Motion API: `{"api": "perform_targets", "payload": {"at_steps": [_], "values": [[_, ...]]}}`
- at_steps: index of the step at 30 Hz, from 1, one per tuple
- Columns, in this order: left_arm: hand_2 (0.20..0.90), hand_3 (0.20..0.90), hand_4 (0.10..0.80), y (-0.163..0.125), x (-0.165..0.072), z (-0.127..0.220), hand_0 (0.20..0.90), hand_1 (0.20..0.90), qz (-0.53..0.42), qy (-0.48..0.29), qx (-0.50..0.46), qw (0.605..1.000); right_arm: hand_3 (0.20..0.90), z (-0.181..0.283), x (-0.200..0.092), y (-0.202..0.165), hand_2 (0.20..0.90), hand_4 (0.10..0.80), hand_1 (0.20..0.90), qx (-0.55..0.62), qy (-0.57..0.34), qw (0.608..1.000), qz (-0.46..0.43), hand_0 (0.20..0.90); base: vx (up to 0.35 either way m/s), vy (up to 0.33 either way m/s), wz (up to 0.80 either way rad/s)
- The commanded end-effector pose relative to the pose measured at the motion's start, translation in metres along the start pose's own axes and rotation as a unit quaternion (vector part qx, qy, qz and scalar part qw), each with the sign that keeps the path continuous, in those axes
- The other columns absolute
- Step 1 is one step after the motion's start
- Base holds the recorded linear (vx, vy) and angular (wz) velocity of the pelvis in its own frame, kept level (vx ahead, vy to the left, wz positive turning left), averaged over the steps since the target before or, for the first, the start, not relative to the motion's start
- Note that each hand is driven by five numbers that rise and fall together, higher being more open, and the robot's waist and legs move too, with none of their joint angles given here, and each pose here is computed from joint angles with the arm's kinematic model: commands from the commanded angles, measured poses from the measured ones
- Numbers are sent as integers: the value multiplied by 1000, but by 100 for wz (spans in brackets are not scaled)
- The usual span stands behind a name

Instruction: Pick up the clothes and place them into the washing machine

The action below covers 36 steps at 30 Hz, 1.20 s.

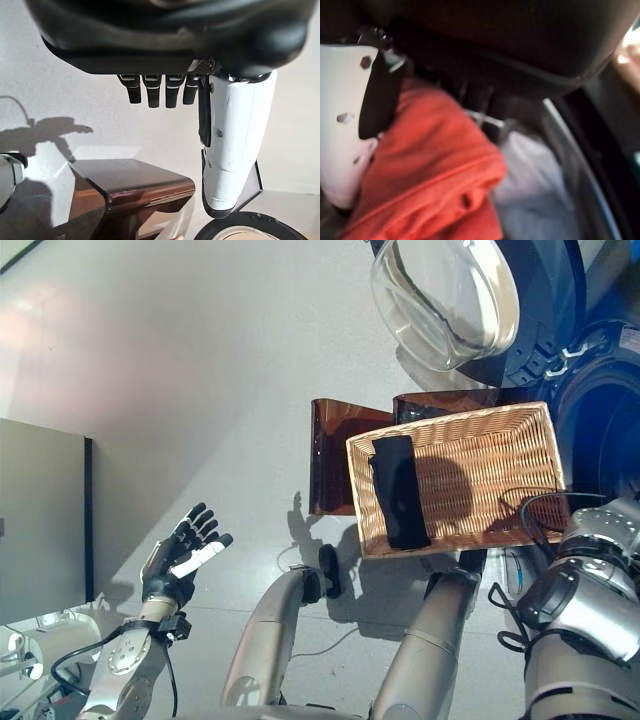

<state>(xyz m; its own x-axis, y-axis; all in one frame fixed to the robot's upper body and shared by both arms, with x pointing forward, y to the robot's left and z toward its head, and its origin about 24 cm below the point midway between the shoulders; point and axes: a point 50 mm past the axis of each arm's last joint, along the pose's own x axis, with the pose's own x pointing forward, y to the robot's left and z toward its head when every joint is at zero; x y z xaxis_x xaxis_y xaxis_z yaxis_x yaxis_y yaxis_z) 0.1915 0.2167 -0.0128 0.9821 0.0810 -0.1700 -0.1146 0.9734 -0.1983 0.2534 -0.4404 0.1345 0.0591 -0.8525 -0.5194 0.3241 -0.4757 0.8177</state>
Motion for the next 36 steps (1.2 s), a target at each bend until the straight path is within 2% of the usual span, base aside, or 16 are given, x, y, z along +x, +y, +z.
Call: {"api": "perform_targets", "payload": {"at_steps": [1, 5, 6, 7, 21, 25, 28, 32, 36], "values": [[900, 900, 800, 16, -6, 24, 900, 900, 18, -60, -2, 998, 200, 48, -4, 41, 200, 300, 200, 47, -107, 991, 71, 200, 0, 0, 0], [900, 900, 800, 15, -5, 24, 900, 900, 20, -58, -3, 998, 200, 41, -4, 34, 200, 300, 200, 36, -103, 992, 62, 200, 0, 0, 0], [900, 900, 800, 15, -5, 25, 900, 900, 22, -60, -2, 998, 513, 38, -4, 32, 513, 524, 513, 33, -101, 993, 60, 513, 0, 0, 0], [900, 900, 800, 14, -4, 24, 900, 900, 21, -60, -2, 998, 900, 35, -4, 31, 900, 800, 900, 30, -96, 993, 60, 900, 0, 0, 0], [900, 900, 800, 19, -4, 23, 900, 900, 33, -56, -12, 998, 900, -6, -18, 16, 900, 800, 900, 1, -37, 994, 102, 900, 0, 0, 0], [900, 900, 800, 21, -4, 21, 900, 900, 33, -53, -13, 998, 900, -24, -20, -7, 900, 800, 900, -31, -11, 992, 122, 900, -3, -9, 0], [900, 900, 800, 23, -3, 20, 900, 900, 34, -51, -13, 998, 900, -39, -17, -37, 900, 800, 900, -59, 17, 991, 122, 900, 17, -38, -4], [900, 900, 800, 27, -4, 18, 900, 900, 39, -47, -13, 998, 900, -43, -14, -53, 900, 800, 900, -85, 27, 990, 110, 900, 31, -35, 7], [900, 900, 800, 33, -5, 18, 900, 900, 53, -50, -8, 997, 900, -52, -12, -76, 900, 800, 900, -160, 40, 980, 111, 900, 56, -47, 7]]}}
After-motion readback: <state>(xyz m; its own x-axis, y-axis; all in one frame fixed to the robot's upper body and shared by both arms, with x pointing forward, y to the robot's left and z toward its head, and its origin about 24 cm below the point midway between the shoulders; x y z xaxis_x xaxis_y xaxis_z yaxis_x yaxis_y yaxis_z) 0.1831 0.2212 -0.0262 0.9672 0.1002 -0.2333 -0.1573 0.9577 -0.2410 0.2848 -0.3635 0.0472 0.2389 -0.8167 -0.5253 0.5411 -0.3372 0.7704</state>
